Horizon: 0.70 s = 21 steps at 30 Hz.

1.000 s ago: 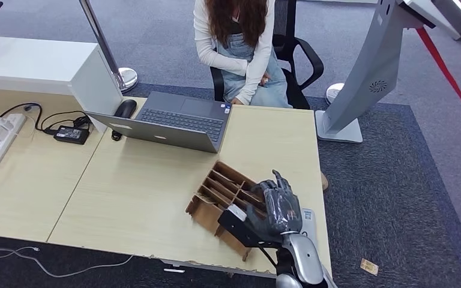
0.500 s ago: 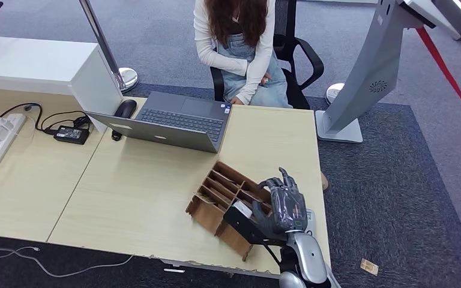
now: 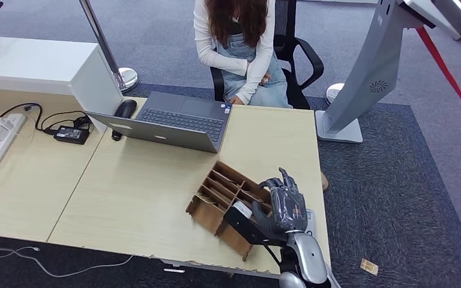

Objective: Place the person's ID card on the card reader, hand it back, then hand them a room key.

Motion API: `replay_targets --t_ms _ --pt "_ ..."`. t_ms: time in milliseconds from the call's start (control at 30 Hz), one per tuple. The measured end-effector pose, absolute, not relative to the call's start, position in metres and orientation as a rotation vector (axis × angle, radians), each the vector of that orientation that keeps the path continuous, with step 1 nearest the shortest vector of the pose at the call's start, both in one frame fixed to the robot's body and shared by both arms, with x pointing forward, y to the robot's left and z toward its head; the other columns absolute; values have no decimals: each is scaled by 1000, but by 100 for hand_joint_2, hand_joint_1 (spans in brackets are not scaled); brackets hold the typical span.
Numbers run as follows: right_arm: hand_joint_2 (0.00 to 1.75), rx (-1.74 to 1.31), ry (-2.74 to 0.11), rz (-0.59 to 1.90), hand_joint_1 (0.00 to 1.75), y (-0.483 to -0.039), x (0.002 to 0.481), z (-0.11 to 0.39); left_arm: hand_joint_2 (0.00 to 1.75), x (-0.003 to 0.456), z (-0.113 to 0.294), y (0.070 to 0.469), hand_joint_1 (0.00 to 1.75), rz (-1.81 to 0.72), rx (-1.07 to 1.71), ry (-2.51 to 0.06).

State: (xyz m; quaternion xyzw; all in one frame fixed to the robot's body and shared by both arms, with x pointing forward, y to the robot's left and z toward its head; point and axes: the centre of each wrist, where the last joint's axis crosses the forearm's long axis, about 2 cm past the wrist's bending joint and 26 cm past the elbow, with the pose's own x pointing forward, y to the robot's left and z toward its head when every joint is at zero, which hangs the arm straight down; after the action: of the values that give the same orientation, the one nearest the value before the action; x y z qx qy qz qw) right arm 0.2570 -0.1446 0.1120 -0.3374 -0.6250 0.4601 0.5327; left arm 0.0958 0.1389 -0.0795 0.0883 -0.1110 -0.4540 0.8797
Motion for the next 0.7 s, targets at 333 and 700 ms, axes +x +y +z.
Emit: replay_targets --t_ms 333,700 --pt "175 -796 -1479 1110 90 -144 257 112 0 96 -80 139 0 -942 184 -234" --pt "175 -784 -1469 1117 84 -144 257 112 0 95 -80 139 0 -944 177 -235"
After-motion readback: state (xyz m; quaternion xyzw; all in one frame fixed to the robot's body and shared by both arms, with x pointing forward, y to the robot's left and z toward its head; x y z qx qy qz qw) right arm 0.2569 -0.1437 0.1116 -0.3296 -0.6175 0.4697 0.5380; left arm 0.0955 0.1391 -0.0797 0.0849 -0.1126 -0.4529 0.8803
